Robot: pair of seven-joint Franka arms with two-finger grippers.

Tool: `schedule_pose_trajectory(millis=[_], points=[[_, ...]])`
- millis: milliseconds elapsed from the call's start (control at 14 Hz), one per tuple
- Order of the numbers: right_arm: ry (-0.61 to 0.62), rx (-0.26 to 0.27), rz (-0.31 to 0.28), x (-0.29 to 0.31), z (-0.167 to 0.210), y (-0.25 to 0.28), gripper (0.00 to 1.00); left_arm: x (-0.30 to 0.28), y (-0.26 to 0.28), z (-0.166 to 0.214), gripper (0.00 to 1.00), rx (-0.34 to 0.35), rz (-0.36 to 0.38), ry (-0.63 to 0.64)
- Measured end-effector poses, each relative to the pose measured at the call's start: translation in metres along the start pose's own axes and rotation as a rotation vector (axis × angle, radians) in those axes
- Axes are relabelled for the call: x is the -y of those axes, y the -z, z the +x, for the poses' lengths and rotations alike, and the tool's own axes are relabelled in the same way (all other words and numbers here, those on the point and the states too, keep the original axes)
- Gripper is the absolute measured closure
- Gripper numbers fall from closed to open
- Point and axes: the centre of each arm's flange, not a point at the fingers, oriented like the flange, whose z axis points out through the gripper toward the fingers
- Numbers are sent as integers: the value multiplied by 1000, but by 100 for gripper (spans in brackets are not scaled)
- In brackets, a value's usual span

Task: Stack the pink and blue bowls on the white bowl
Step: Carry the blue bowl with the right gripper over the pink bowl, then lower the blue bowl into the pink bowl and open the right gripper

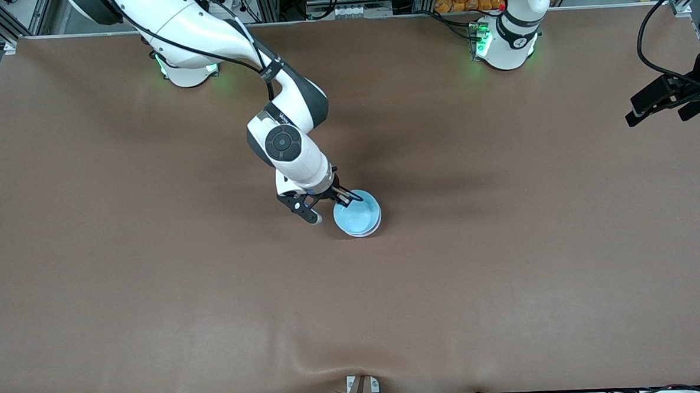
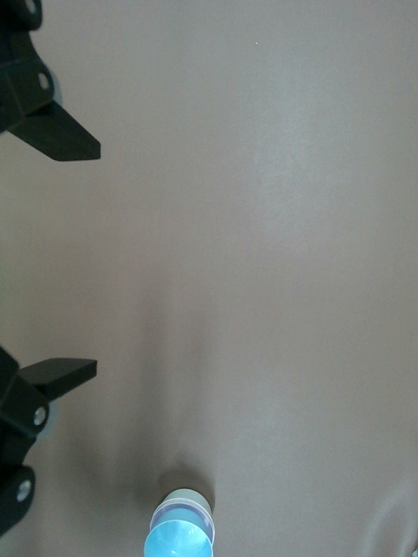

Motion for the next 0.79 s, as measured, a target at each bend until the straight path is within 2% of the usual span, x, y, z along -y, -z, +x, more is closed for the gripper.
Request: schedule_pose_trajectory(millis=[214,286,571,786], points=[[-4,1,-3,1,-5,-2,98,0,0,0,0,0,0,0],[-5,2,-4,0,-6,-3,92,0,0,0,0,0,0,-1],[-8,-7,7,4,-1,2,52,-1,0,0,0,0,0,-1],[-32,-25,29,16,23,29,20,-1,0,0,0,0,0,-1]])
